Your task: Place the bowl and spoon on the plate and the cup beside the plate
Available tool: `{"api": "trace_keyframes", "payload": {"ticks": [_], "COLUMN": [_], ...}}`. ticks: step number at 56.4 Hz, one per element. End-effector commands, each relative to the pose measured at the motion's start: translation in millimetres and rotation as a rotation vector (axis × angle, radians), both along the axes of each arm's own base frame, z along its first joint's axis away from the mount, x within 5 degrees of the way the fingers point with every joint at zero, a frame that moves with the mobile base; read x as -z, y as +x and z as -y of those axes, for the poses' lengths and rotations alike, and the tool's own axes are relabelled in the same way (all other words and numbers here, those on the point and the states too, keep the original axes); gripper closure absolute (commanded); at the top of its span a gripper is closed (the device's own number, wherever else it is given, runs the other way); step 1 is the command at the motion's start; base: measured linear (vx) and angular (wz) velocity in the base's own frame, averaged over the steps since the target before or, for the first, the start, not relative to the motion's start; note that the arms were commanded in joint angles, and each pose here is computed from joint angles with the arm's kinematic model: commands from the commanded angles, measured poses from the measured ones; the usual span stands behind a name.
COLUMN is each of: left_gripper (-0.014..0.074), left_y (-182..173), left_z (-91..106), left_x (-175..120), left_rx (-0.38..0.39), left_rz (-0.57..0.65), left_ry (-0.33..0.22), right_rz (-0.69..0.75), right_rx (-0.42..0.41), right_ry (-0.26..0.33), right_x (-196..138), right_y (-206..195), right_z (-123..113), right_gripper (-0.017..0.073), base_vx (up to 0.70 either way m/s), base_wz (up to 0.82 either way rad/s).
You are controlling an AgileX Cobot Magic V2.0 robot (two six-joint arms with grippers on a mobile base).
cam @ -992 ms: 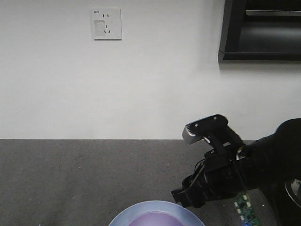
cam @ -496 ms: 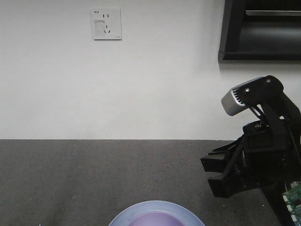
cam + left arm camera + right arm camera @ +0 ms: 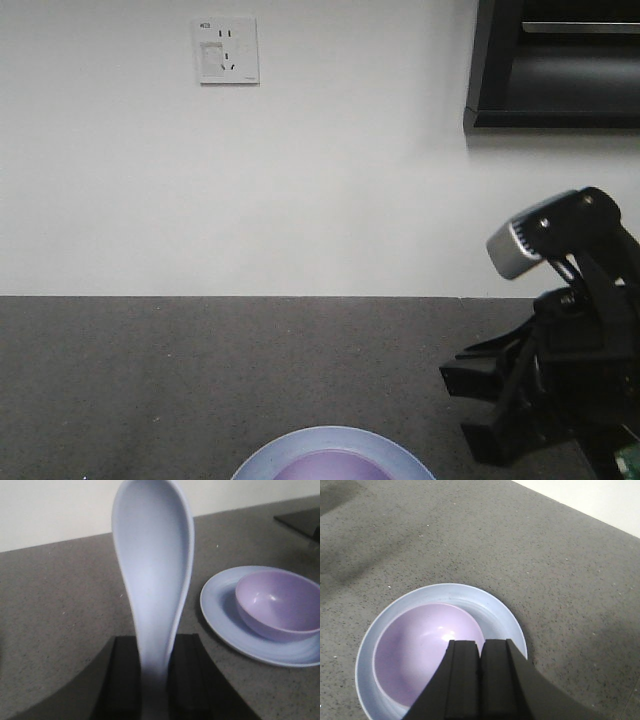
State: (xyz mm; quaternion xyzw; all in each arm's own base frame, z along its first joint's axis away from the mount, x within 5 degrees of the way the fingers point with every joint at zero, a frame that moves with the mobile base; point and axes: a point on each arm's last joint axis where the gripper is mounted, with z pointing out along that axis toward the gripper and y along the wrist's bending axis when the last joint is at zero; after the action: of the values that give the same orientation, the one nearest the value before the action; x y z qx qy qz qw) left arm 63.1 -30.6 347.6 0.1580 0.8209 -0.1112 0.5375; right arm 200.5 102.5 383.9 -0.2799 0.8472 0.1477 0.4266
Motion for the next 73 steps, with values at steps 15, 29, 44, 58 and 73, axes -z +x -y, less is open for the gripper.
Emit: {"api": "trace_keyframes", "payload": {"ticks": [15,29,44,58,73], "left_gripper": [0.0591,0.0591,0.0591,0.0589,0.0475], "left_y": [75.4,130.9,160.8,179.4,199.6], "left_z": [18.1,64.7,126.3,171.8,193.1], "left_x": [-54.8,-38.2,-6.7,12.8,29.7], "left_rx": [0.173,0.416,0.572,0.650,0.613], "left_rz": [-0.157,-0.343,-0.484,-0.550,-0.621], "left_ry": [0.129,0.133,0.160,0.183,0.160], "right_rz": [0.194,0.248,0.250,0.248,0.237], "right_rx": [0.075,0.078,0.080,0.081,0.088], "right_ry": [0.070,0.049,0.053,0.055,0.065], "right_x": [28.6,29.3,28.8,28.9,29.2], "right_y": [-44.4,-57.8,-57.9,-58.0,-58.2], "right_z": [25.2,32.8,32.9,32.9,32.9], "right_gripper": [0.0571,0.0571,0.0571,0.0568,0.0568], "base_vx": [0.00,0.00,0.00,0.00,0.00], "base_wz": [0.00,0.00,0.00,0.00,0.00]}}
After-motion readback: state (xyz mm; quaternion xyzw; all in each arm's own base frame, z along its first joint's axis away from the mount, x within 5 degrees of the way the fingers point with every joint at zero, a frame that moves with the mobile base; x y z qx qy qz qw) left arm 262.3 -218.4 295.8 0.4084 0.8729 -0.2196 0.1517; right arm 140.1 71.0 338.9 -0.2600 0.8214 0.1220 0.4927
